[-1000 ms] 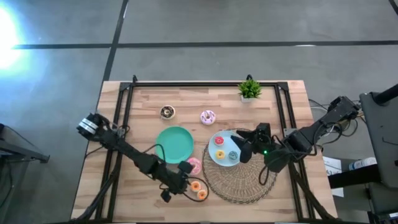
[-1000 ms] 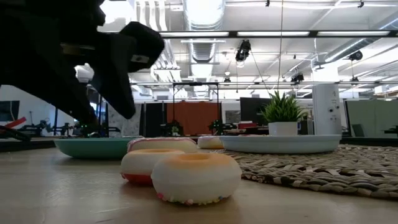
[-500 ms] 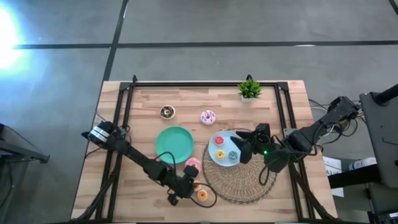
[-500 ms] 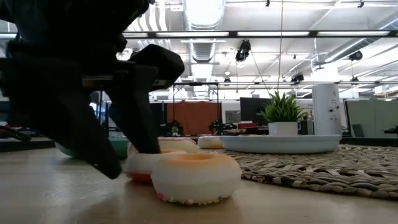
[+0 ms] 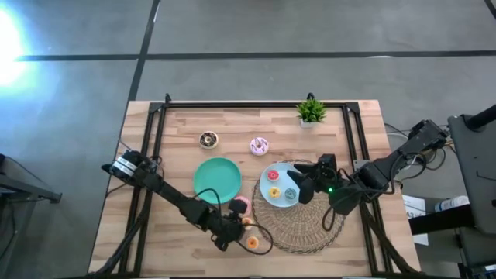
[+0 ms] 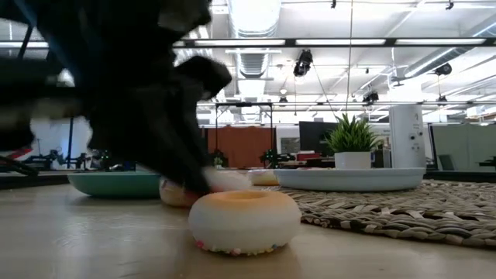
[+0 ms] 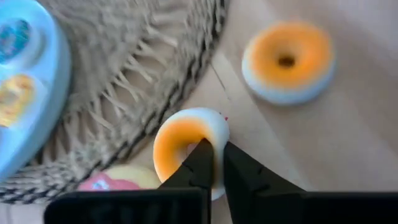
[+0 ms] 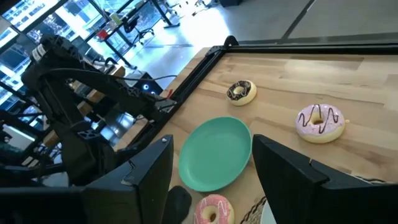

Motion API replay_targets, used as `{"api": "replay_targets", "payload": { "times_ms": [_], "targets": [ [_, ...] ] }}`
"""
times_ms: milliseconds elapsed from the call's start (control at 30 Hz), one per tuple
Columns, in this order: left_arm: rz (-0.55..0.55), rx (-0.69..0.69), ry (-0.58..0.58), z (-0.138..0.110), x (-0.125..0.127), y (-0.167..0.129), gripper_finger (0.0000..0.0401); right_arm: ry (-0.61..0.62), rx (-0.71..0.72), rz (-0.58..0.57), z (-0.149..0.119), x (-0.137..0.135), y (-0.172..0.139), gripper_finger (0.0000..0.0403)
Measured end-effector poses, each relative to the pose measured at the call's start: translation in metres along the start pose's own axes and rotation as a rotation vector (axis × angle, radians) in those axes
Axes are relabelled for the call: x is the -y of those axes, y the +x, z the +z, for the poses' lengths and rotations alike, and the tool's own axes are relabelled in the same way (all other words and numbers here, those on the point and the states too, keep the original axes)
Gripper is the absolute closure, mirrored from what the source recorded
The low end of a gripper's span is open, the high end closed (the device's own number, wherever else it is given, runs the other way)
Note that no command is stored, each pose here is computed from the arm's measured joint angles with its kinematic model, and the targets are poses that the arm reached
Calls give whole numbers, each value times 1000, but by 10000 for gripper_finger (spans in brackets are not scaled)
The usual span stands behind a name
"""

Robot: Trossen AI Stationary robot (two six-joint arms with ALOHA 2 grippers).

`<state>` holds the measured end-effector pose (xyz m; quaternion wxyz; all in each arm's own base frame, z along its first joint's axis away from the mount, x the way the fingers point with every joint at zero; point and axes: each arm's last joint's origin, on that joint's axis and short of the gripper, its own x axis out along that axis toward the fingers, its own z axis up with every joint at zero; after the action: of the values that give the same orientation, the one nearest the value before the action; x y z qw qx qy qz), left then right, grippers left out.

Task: Pick & Place donuts
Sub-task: Put the small red donut on the blue plate

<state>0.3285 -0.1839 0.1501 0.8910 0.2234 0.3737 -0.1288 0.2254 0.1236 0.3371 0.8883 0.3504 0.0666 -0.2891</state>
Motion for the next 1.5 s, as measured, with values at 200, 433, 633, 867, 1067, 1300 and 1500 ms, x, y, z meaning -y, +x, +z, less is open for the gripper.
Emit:
{"api": "replay_targets", "payload": {
  "times_ms": [200,433,633,867,1067,1300,1500],
  "targets": [
    [-30,54,-88,18,-18,-33,400,-55,-128,43,-5,-1,0,192],
    [-416,134,-386,19,-63,-76,400,-257,-287,171,-39,-19,16,192],
    [-603,253,-514,17,-101,-105,401,-536,-268,292,-69,-51,38,192],
    [-718,475,-569,20,-132,-122,401,-720,-290,257,-88,-77,54,192],
    [-744,452,-584,16,-135,-120,401,-834,-322,207,-94,-92,61,192],
    [-754,458,-581,16,-135,-120,401,-830,-311,208,-96,-103,68,178],
    [-742,490,-576,18,-137,-121,401,-849,-316,191,-100,-104,80,152]
  ]
}}
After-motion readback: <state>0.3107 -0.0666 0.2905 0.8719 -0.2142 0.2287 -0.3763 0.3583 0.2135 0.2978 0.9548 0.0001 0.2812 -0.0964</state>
